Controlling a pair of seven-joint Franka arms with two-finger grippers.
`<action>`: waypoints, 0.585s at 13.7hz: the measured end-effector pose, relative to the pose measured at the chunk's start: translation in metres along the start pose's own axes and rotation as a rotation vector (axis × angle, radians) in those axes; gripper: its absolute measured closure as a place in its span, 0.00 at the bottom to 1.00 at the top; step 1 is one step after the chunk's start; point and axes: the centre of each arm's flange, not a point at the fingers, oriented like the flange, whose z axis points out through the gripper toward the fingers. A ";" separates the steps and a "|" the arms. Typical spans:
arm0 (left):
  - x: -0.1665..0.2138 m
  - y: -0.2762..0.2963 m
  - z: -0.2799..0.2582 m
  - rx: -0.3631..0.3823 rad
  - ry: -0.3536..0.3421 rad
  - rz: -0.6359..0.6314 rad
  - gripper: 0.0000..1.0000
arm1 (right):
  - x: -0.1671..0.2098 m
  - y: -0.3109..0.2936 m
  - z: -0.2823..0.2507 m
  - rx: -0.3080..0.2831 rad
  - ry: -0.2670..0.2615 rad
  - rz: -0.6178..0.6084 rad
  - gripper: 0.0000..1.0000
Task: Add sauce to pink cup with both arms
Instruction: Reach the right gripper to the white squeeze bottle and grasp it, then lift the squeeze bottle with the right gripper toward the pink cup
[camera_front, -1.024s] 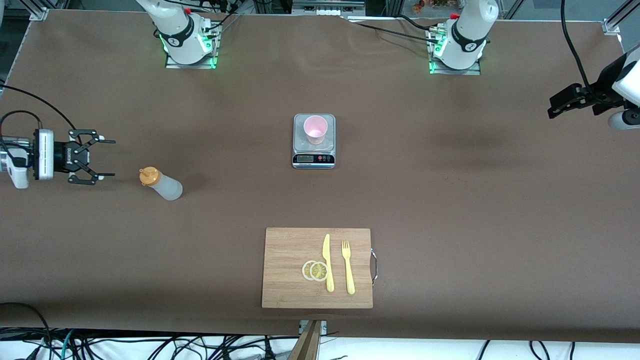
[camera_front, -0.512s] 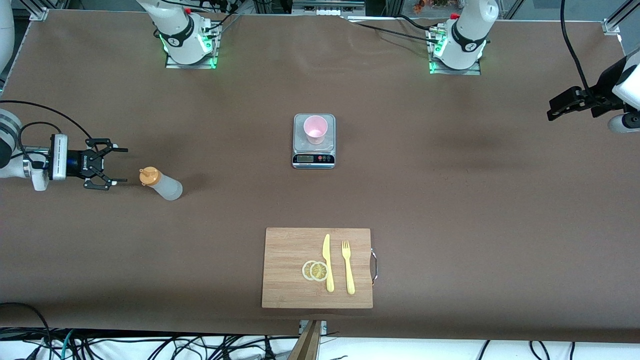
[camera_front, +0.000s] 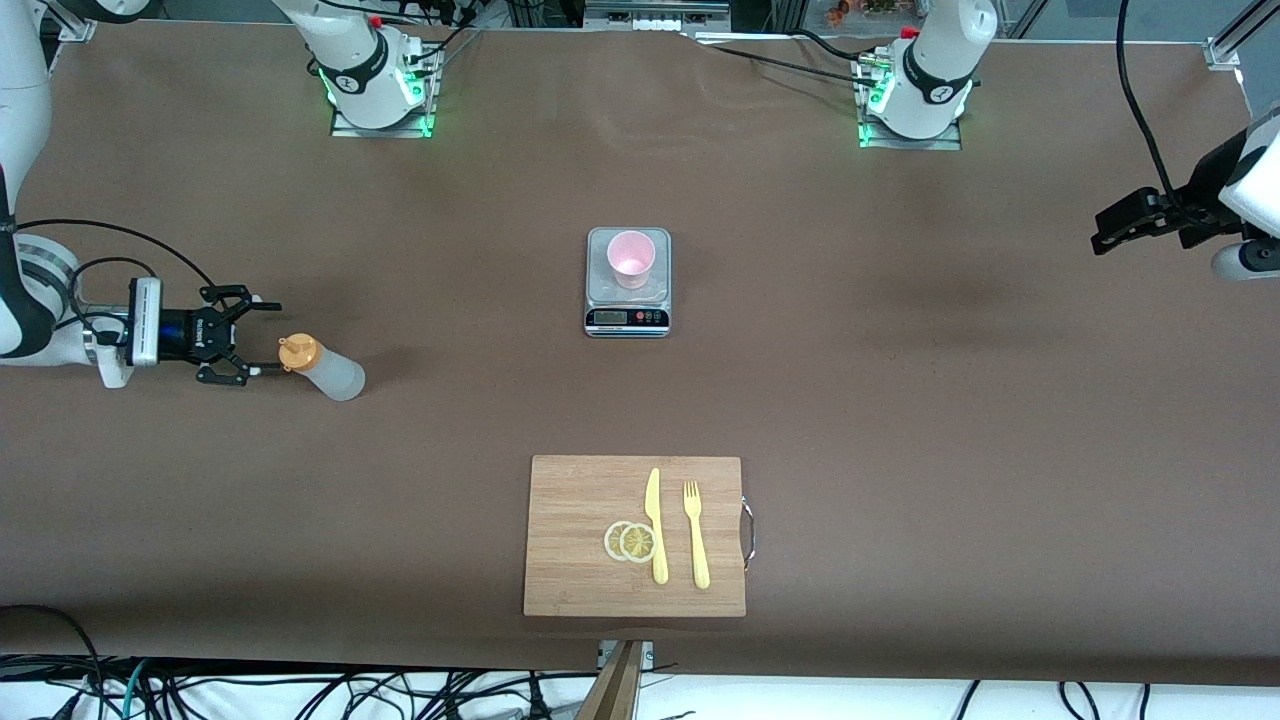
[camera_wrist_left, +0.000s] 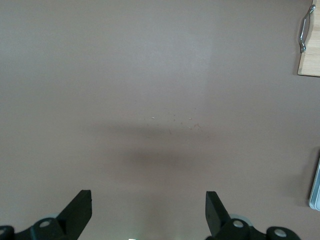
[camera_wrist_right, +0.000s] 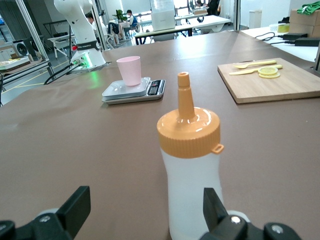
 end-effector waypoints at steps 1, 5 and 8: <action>0.000 0.000 0.000 0.000 0.001 -0.001 0.00 | -0.001 0.002 0.004 -0.004 0.014 -0.003 0.00; 0.000 -0.001 0.000 0.000 0.002 -0.002 0.00 | -0.009 0.008 0.017 -0.023 0.060 -0.015 0.00; 0.000 -0.001 0.000 0.000 0.002 -0.002 0.00 | -0.017 0.010 0.023 -0.032 0.080 -0.007 0.00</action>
